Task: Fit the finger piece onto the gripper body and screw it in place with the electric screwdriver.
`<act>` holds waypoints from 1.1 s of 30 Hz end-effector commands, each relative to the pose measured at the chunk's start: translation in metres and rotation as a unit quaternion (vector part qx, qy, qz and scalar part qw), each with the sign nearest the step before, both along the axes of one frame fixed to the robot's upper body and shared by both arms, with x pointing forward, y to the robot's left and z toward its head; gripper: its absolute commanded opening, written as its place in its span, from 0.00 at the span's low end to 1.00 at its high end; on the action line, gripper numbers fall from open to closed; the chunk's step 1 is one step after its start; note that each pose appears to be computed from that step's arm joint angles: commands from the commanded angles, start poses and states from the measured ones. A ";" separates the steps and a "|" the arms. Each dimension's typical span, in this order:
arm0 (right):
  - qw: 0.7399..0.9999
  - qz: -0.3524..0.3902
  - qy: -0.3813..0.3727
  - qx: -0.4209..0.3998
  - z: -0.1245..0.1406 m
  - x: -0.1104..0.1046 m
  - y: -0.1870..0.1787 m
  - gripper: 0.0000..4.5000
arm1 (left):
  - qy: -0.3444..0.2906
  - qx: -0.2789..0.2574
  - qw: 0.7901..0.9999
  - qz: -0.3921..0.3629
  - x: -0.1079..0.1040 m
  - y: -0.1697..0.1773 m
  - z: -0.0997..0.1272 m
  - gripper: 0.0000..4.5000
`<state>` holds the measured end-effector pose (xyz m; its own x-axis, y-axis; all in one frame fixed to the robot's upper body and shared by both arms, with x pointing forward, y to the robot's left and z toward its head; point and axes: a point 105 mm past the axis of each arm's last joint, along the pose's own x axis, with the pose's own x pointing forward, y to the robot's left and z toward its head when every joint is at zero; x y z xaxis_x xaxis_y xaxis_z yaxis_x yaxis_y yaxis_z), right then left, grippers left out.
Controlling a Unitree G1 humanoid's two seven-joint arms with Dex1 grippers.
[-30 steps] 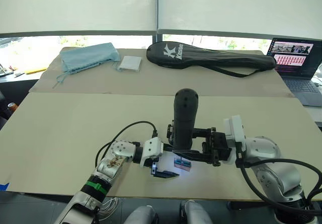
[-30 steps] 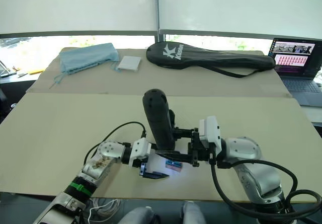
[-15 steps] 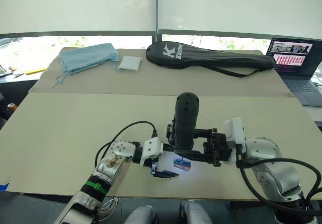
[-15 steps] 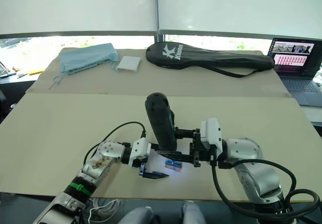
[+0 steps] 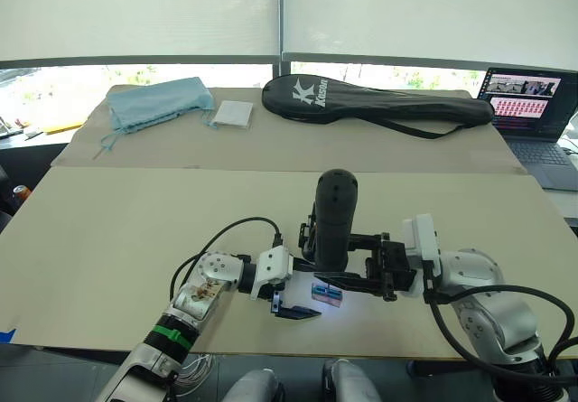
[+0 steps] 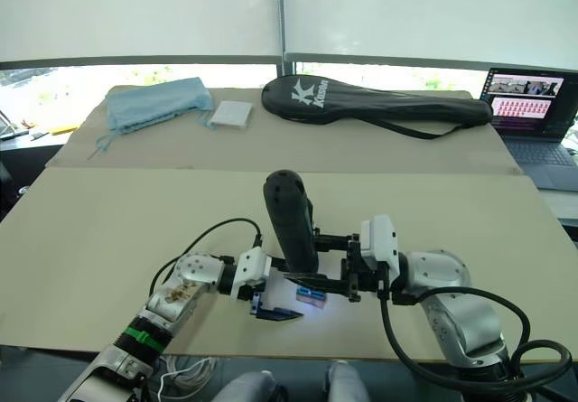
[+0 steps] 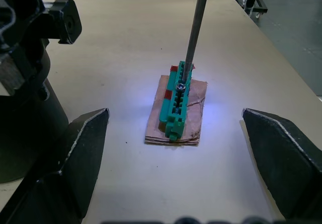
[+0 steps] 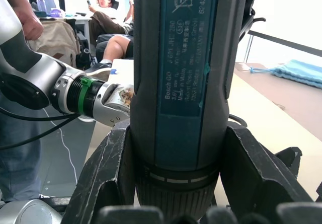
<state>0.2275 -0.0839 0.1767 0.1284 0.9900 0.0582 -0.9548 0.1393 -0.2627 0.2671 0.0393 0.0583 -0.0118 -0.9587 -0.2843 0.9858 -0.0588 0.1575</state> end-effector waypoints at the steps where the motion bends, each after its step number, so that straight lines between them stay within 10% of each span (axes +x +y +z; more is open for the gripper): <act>1: 0.999 0.009 -0.041 0.016 0.014 -0.004 0.002 0.43 | 0.016 0.010 1.000 -0.003 -0.004 -0.001 -0.010 0.99; 33: 0.999 0.016 -0.034 0.016 0.016 -0.002 0.004 0.43 | 0.020 0.007 1.000 0.005 -0.003 -0.001 -0.014 0.99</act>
